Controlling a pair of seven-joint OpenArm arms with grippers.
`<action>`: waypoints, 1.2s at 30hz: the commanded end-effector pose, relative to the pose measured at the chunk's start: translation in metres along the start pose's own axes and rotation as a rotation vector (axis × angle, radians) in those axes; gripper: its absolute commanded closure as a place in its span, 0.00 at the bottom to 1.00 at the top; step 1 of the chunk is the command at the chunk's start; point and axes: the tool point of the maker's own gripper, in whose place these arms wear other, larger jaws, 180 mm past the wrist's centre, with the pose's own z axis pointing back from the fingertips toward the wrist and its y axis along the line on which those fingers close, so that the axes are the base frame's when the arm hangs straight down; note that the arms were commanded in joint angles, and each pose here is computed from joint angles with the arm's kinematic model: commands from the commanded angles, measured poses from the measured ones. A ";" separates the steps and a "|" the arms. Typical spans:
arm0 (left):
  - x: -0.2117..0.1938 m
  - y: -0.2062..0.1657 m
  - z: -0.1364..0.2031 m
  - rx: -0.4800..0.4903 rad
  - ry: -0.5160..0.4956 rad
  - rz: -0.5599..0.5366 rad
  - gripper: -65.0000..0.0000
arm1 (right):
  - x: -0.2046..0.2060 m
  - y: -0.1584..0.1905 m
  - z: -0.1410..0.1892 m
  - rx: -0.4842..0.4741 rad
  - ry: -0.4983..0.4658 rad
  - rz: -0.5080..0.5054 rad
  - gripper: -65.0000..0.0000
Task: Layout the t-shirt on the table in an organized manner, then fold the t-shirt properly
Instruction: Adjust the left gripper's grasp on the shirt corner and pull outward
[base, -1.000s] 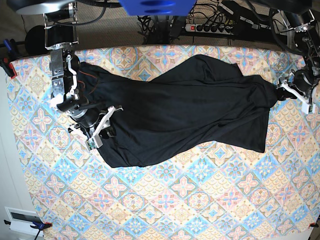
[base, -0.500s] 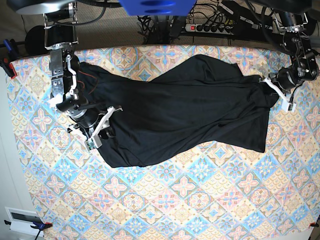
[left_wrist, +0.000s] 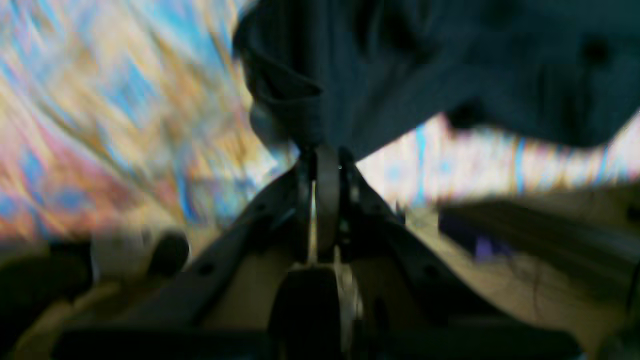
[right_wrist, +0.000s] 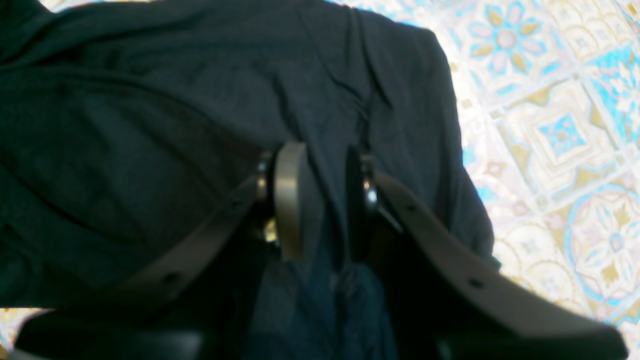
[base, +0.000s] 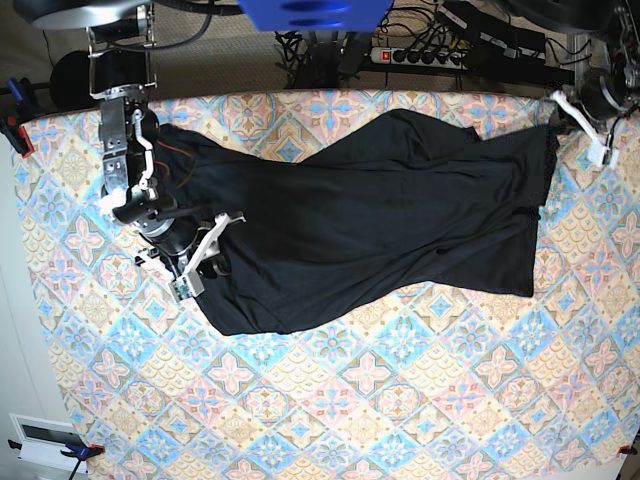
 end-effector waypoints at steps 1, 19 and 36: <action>0.012 0.004 0.010 0.009 -0.027 -0.052 1.00 | 0.018 -0.003 0.004 -0.005 -0.054 0.017 0.79; 0.023 0.013 0.011 0.052 -0.046 -0.140 0.99 | 0.017 -0.002 0.004 -0.002 -0.051 0.017 0.79; 0.152 0.040 -0.039 0.174 -0.385 0.094 0.65 | 0.019 -0.003 0.005 -0.005 -0.057 0.016 0.79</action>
